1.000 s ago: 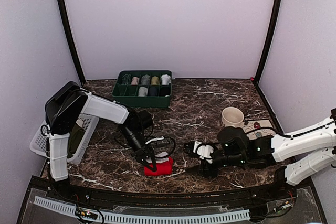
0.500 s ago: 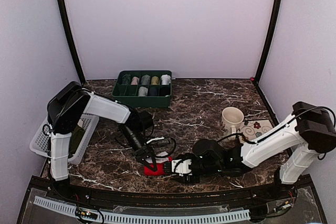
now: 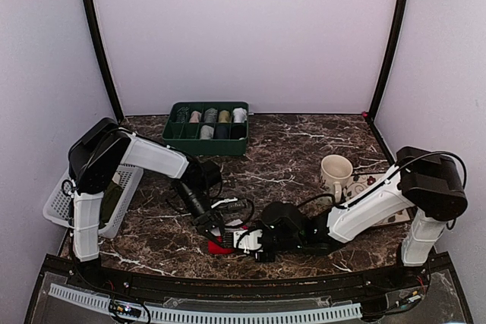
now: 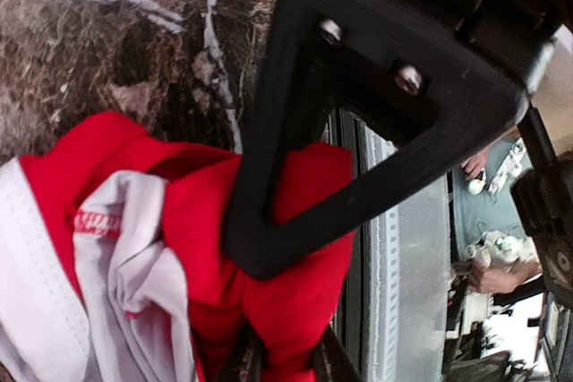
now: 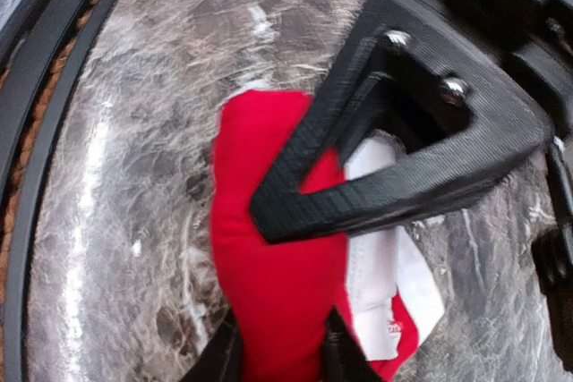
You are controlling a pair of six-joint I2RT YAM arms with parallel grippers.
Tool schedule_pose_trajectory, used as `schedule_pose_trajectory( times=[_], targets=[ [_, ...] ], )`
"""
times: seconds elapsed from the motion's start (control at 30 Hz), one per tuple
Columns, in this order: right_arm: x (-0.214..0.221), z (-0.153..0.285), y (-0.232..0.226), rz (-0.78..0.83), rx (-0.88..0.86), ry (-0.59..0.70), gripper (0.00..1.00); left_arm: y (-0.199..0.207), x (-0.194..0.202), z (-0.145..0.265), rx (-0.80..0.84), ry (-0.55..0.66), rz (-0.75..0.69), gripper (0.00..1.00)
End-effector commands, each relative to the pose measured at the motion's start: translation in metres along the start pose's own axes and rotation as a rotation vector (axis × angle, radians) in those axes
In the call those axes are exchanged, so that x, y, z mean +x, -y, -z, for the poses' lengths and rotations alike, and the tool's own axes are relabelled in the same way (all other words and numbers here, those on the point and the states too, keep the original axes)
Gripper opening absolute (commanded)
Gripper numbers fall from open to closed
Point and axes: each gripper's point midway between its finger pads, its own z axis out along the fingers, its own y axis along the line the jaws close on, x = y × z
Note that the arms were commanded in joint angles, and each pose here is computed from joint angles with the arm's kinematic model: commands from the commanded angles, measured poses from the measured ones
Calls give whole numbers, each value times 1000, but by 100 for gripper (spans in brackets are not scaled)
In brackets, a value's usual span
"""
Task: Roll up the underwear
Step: Roll the underwear at the center of the board.
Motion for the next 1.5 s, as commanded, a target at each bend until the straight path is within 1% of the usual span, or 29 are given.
schedule_pose_trajectory(
  times=[0.0, 0.03, 0.07, 0.1, 0.17, 0.23, 0.3, 0.33, 0.37, 0.4, 0.47, 0.57, 0.6, 0.67, 0.7, 0.73, 0.8, 0.83, 0.9, 1.0, 1.03, 1.13, 1.17, 1.2, 1.23, 1.3, 1.37, 1.47],
  targets=[
    [4, -4, -4, -56, -46, -27, 9, -38, 27, -5, -136, -101, 56, 24],
    [6, -4, -4, -74, -60, -39, 2, -38, 25, -1, -144, -89, 61, 28],
    [8, -4, -5, -91, -73, -51, 0, -37, 20, 3, -154, -68, 59, 33],
    [9, -2, -7, -105, -88, -60, 0, -36, 15, 9, -165, -41, 58, 42],
    [9, 3, -11, -128, -114, -66, 0, -30, -1, 28, -201, 30, 43, 53],
    [12, 8, -16, -152, -136, -80, 0, -27, -17, 52, -255, 111, 26, 69],
    [15, 11, -20, -176, -158, -103, 0, -26, -29, 81, -330, 185, 16, 73],
    [16, 13, -23, -193, -173, -114, 0, -26, -33, 99, -375, 226, 11, 81],
    [17, 14, -24, -214, -186, -123, 0, -27, -36, 117, -427, 259, 11, 93],
    [18, 16, -25, -241, -199, -131, 0, -28, -38, 134, -492, 287, 11, 95],
    [21, 18, -25, -313, -226, -144, 0, -26, -39, 166, -625, 327, -4, 97],
    [19, 21, -21, -422, -282, -162, 0, -17, -40, 214, -900, 394, -64, 99],
    [17, 20, -19, -454, -301, -167, 0, -8, -47, 236, -1003, 457, -117, 99],
    [19, 18, -16, -520, -343, -194, 0, 11, -46, 266, -1168, 555, -182, 99],
    [19, 17, -14, -558, -365, -204, 0, 27, -45, 285, -1260, 621, -212, 99],
    [18, 16, -15, -600, -399, -209, 0, 33, -42, 297, -1320, 675, -204, 99],
    [19, 14, -12, -672, -450, -219, 0, 48, -36, 312, -1382, 769, -190, 99],
    [20, 13, -10, -710, -467, -228, 0, 52, -33, 314, -1389, 781, -185, 99],
    [21, 10, -5, -768, -500, -248, 0, 53, -28, 310, -1369, 765, -154, 99],
    [27, 6, 2, -857, -534, -288, 0, 52, -25, 292, -1270, 706, -116, 99],
    [30, 4, 4, -889, -546, -296, 0, 57, -24, 288, -1241, 716, -117, 99],
    [29, 1, 12, -950, -579, -290, 0, 80, -30, 288, -1199, 885, -189, 99],
    [31, 0, 14, -970, -588, -292, 0, 82, -27, 285, -1192, 917, -194, 99],
    [35, -1, 15, -993, -598, -295, 0, 80, -23, 281, -1185, 923, -190, 99],
    [39, -1, 17, -1019, -608, -297, 0, 80, -22, 274, -1181, 908, -192, 99],
    [47, -4, 21, -1072, -621, -305, 0, 73, -18, 259, -1209, 838, -192, 99],
    [54, -8, 24, -1105, -629, -324, 0, 72, -18, 233, -1208, 750, -228, 99],
    [68, -14, 25, -1144, -618, -366, 0, 69, -17, 205, -1193, 668, -259, 99]
  ],
)
